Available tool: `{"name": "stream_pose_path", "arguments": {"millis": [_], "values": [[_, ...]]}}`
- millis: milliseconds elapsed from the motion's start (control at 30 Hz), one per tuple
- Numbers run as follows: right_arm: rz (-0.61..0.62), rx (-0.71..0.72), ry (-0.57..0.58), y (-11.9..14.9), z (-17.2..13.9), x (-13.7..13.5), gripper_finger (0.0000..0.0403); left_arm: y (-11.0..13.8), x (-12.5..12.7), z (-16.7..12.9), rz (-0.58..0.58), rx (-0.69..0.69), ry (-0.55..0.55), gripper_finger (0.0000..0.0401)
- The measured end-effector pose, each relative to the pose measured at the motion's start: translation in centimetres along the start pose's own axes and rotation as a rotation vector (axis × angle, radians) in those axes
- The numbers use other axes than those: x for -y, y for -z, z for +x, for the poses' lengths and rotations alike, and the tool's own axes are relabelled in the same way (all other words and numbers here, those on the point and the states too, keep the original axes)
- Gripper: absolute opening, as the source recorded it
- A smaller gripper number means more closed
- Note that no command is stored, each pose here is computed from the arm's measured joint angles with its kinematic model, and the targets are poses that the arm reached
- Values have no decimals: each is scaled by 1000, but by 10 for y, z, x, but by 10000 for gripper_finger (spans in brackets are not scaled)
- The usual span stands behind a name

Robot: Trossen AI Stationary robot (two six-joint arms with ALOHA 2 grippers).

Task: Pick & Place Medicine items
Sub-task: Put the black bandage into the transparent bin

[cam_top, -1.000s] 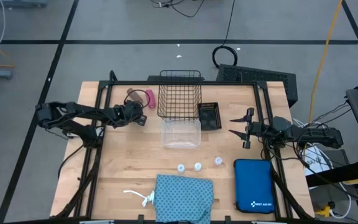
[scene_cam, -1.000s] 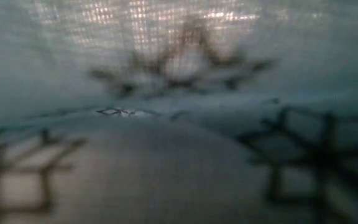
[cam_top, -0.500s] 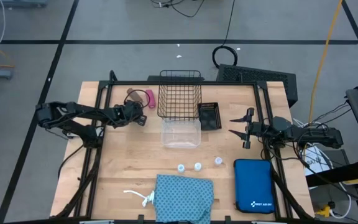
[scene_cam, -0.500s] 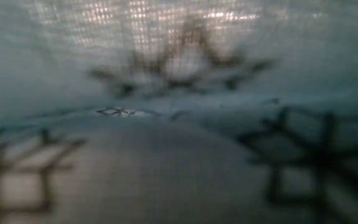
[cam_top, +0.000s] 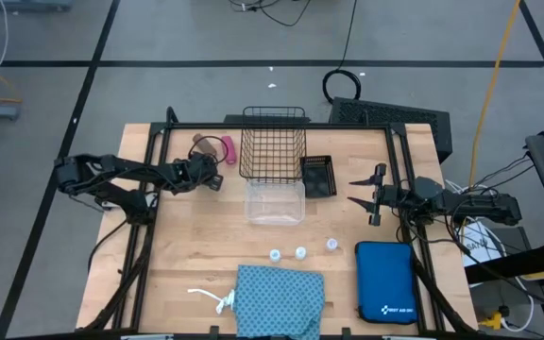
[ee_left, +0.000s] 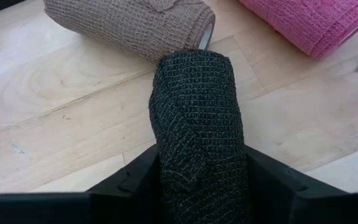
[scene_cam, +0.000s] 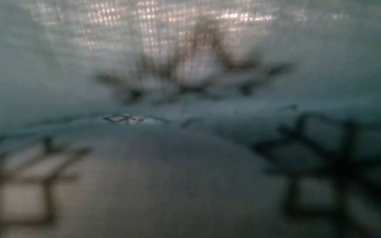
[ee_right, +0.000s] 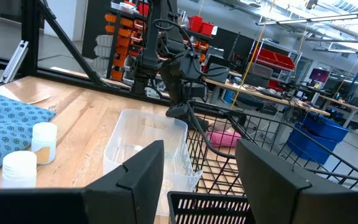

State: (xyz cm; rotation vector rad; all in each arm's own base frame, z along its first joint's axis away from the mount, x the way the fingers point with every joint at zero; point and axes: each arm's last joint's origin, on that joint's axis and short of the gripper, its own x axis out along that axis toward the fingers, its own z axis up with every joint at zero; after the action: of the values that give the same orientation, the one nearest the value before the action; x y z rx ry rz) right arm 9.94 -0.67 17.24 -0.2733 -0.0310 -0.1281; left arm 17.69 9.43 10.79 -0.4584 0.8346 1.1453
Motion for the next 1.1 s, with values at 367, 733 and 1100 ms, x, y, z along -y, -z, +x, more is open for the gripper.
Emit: {"name": "stream_pose_path", "arguments": {"millis": [367, 733, 1100], "values": [[0, 0, 0, 0, 0, 0, 192, 0, 0, 0, -1, 0, -1, 207], [0, 0, 0, 0, 0, 0, 192, 0, 0, 0, -1, 0, -1, 209], [0, 0, 0, 0, 0, 0, 192, 0, 0, 0, -1, -2, 2, 204]]}}
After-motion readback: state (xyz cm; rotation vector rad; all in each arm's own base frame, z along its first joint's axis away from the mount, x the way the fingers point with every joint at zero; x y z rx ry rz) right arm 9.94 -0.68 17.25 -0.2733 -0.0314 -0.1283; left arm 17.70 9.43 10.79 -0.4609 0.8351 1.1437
